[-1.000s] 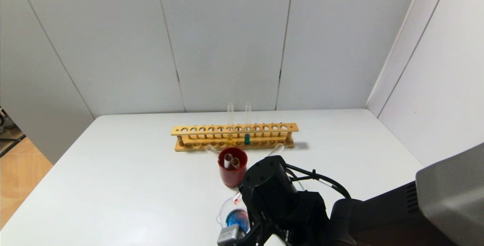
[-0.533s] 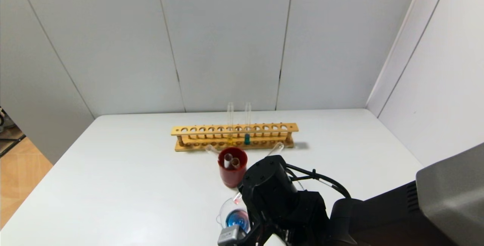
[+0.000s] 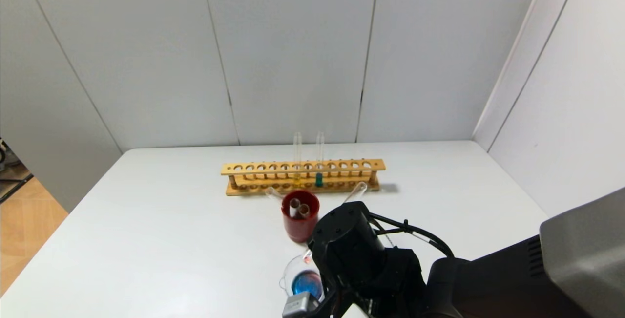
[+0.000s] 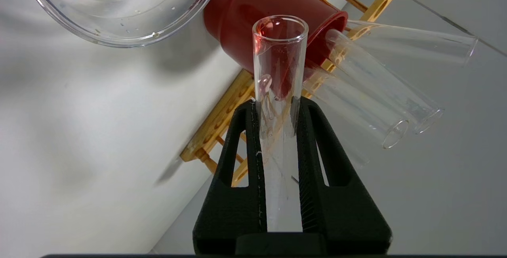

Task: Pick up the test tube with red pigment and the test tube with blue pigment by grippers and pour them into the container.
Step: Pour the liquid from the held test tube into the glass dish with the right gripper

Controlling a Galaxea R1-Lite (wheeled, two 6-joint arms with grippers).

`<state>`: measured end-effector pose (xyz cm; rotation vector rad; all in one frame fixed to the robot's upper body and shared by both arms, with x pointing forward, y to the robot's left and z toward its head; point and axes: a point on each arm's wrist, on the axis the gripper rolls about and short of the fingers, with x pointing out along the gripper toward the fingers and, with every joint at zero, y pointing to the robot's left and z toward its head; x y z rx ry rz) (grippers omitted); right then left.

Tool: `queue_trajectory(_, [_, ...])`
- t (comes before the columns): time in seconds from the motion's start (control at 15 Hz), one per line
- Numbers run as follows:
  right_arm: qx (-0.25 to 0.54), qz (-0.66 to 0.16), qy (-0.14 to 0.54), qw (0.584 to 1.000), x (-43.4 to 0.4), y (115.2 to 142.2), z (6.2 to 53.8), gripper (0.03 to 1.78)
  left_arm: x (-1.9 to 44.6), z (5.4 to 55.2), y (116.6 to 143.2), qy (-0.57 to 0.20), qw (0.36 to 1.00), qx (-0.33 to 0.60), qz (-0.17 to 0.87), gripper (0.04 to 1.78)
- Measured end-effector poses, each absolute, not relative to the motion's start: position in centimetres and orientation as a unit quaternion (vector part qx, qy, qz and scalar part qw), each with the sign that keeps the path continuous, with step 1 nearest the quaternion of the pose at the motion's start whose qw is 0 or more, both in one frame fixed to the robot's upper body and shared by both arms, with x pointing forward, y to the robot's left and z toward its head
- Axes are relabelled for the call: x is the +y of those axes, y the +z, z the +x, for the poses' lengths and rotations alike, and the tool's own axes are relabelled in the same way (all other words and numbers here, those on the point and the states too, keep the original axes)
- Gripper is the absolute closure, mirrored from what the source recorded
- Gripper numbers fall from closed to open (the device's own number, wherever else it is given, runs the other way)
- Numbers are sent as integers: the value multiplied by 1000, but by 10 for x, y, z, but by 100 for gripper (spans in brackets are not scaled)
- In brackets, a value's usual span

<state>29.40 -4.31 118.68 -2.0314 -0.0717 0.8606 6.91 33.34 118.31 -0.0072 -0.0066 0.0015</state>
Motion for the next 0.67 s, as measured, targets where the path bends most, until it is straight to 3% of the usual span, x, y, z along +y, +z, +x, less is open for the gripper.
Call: queue_trajectory(0.67, [-27, -834, 340, 434, -44, 1185, 290, 149, 333, 69, 1183, 1, 1000, -3, -3, 7])
